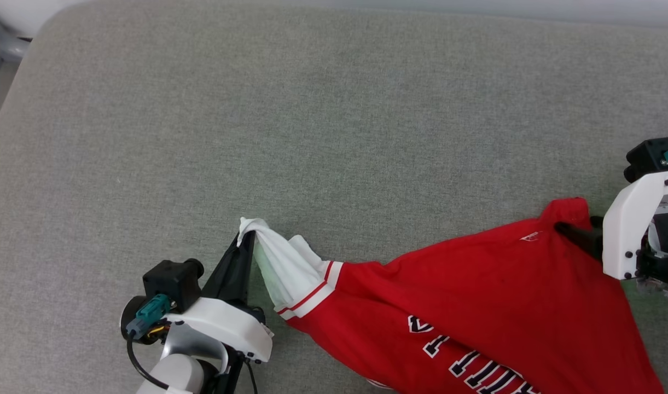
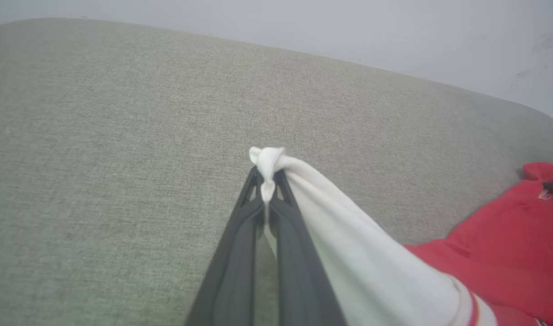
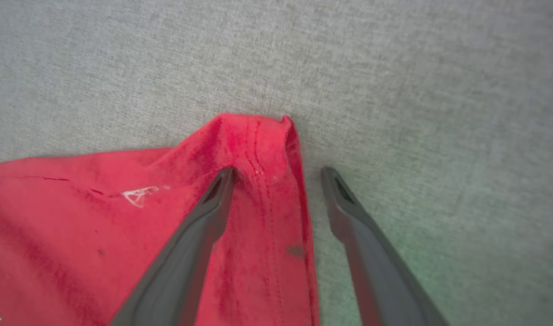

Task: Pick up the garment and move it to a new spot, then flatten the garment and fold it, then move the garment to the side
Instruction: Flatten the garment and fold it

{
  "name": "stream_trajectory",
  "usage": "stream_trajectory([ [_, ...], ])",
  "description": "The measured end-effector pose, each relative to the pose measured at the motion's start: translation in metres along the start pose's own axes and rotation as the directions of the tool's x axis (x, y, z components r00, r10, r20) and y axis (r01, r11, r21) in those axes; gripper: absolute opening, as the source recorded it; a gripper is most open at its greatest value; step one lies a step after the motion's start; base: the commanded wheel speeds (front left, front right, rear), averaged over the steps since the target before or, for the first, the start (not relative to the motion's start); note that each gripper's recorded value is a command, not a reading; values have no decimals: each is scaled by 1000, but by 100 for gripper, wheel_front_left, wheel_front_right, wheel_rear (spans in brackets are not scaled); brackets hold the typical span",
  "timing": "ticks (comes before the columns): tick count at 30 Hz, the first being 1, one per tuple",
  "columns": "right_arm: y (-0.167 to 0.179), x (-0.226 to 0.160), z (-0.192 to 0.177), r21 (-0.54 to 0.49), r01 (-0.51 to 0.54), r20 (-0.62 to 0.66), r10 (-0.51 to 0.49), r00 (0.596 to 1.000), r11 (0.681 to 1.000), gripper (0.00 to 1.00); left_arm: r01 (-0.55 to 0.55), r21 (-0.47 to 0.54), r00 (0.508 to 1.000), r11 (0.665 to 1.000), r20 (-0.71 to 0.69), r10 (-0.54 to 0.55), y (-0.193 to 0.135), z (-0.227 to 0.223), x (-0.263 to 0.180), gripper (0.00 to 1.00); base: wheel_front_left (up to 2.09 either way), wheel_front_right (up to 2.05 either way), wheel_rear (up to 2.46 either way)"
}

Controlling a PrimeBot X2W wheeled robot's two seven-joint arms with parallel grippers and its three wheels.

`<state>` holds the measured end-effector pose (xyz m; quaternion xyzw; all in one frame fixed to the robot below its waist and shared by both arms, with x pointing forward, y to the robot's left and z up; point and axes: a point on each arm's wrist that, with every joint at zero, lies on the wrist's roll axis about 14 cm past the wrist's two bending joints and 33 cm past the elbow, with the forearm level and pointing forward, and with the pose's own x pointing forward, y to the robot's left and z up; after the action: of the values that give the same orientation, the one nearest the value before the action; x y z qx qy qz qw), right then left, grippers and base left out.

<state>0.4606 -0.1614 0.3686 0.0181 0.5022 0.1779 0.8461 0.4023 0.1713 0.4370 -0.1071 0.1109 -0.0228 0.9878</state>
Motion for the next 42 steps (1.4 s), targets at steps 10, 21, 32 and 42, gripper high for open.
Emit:
stream_trajectory([
  [10, 1, 12, -13, 22, -42, -79, 43, 996, 999, 0, -8, -9, 1000, 1000, -16, 8, 3, -10, 5, 0, 0, 0, 0],
  [21, 6, -29, 20, 19, -36, 141, 33, 990, 999, 0, -12, 33, 998, 999, 64, 10, 6, 27, 4, 0, 0, 0, 0],
  [32, -32, -95, 70, 86, 81, 394, -108, 912, 993, 0, 103, 118, 963, 988, 235, -129, -29, 133, 52, 0, 0, 0, 0],
  [42, -38, -135, 161, 108, 116, 613, -158, 775, 987, 0, 124, 194, 926, 973, 329, -184, -46, 219, 121, 0, 0, 0, 0],
])
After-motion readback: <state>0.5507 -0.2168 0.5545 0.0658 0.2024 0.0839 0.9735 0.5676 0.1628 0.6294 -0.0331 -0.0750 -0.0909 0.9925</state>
